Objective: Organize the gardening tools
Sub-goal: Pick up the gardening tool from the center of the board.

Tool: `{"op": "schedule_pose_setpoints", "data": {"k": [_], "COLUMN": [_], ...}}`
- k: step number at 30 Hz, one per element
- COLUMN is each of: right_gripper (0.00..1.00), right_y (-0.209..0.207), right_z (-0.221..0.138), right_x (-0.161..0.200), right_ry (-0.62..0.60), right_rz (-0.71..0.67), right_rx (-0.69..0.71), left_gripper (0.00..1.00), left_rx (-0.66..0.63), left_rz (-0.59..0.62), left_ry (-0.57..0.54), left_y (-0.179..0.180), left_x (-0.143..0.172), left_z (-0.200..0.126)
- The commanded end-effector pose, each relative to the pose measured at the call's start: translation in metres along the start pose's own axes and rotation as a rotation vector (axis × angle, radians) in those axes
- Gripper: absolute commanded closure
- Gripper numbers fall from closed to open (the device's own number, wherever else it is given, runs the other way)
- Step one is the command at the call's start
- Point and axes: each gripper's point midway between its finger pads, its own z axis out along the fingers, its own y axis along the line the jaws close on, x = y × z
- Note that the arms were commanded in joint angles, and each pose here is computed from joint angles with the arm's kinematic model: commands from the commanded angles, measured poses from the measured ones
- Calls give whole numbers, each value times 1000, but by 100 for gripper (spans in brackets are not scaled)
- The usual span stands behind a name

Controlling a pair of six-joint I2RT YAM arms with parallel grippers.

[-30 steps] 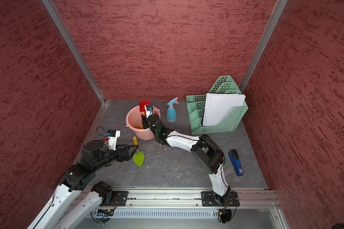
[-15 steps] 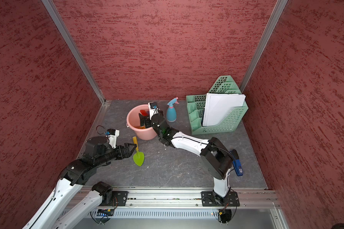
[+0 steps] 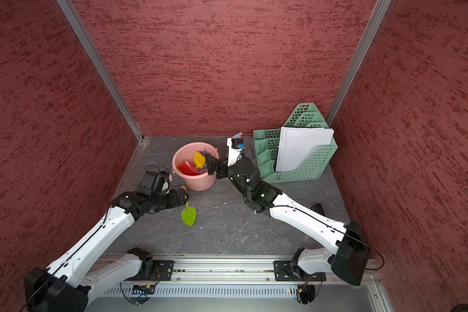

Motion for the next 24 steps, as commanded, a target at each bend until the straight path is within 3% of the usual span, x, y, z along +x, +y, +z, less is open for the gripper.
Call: {"op": "schedule_pose_setpoints", "data": {"k": [1,8,24], "right_gripper": [2,1,2], "right_y": [-5,-13,-19], "right_z": [-18,-39,-48], "right_x": [13,15,10], "right_ry": [49,36,13], "right_rz": [7,15,8], "right_rx": [22,43,60], "left_gripper": [4,10,21], "left_rx": [3,-41,-208], "left_rz": [17,6,21], "left_ry": [1,53,62], "left_y": [1,11,39], "left_x": [-10,-12,-24], "left_z": [14,55,105]}}
